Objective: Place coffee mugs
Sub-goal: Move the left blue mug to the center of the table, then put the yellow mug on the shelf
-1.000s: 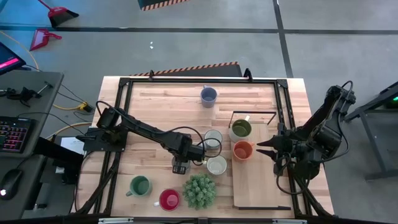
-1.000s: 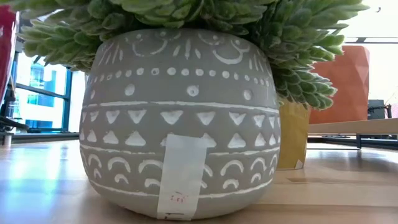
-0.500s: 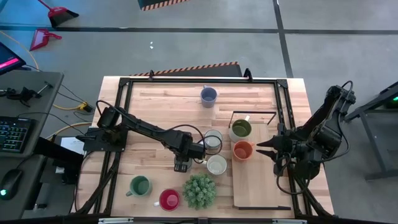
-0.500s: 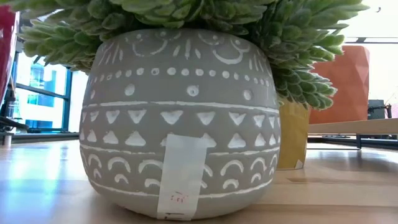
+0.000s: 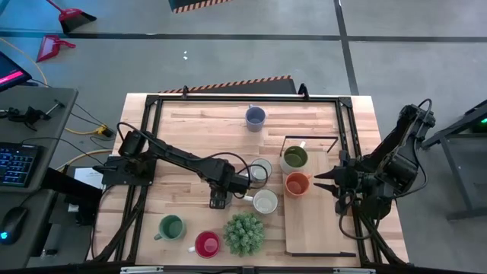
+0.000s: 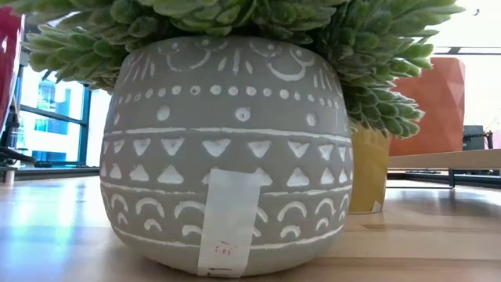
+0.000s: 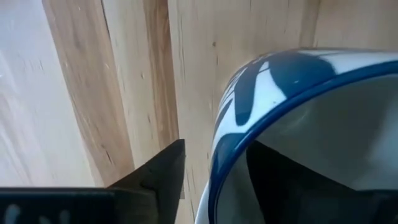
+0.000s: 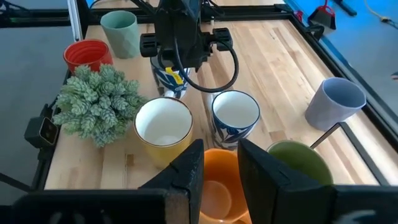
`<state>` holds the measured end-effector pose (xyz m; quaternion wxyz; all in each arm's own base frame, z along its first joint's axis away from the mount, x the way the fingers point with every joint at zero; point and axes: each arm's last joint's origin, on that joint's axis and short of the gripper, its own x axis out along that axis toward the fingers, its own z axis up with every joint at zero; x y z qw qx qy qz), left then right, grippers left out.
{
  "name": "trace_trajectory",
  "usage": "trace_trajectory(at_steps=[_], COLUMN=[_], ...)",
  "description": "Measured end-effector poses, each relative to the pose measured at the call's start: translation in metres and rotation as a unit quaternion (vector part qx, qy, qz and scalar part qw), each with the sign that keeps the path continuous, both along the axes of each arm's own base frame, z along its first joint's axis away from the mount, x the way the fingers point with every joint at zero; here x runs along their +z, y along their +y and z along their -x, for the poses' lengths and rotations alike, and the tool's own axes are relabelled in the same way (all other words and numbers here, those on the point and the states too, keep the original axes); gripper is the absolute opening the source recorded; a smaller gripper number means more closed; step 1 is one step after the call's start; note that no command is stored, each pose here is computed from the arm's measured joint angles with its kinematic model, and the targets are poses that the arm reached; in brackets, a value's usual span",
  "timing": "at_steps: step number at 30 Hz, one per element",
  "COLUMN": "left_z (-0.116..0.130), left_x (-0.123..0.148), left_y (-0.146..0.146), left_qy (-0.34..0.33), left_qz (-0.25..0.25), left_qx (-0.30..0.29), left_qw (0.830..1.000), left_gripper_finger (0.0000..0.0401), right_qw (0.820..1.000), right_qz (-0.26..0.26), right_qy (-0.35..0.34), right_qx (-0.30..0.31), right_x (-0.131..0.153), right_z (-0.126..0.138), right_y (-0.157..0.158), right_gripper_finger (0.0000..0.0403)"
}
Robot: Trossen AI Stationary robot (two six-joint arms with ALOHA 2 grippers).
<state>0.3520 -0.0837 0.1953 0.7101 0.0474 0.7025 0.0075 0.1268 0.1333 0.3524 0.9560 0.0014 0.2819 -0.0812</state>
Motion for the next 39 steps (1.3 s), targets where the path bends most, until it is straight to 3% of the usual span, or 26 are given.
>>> trace_trajectory(at_steps=[7,18,25,34,39], left_z=[0.004,0.023,0.036,0.07,0.096], left_x=[0.011,0.074,0.096,0.12,0.151], left_y=[0.001,0.005,0.008,0.018,0.027], left_qy=[-0.011,-0.087,-0.117,-0.086,-0.152], left_qz=[0.003,0.026,0.03,-0.014,-0.035], left_qx=[0.026,0.059,0.084,0.06,0.054], left_qw=[1.0,0.994,0.989,0.994,0.986], left_gripper_finger=[0.0198,0.0203,0.0204,0.0202,0.0202], right_qw=[1.0,0.999,0.998,0.99,0.981], right_qz=[0.004,-0.014,-0.012,-0.049,-0.009], right_qy=[-0.005,0.043,0.058,0.081,0.108], right_qx=[-0.005,-0.027,0.036,0.108,0.158], right_x=[0.0,-0.005,-0.01,-0.019,-0.009], right_z=[0.0,-0.019,-0.058,-0.117,-0.149], right_y=[0.0,-0.012,-0.008,-0.011,-0.001], right_gripper_finger=[0.0081,0.0089,0.0101,0.0101,0.0101])
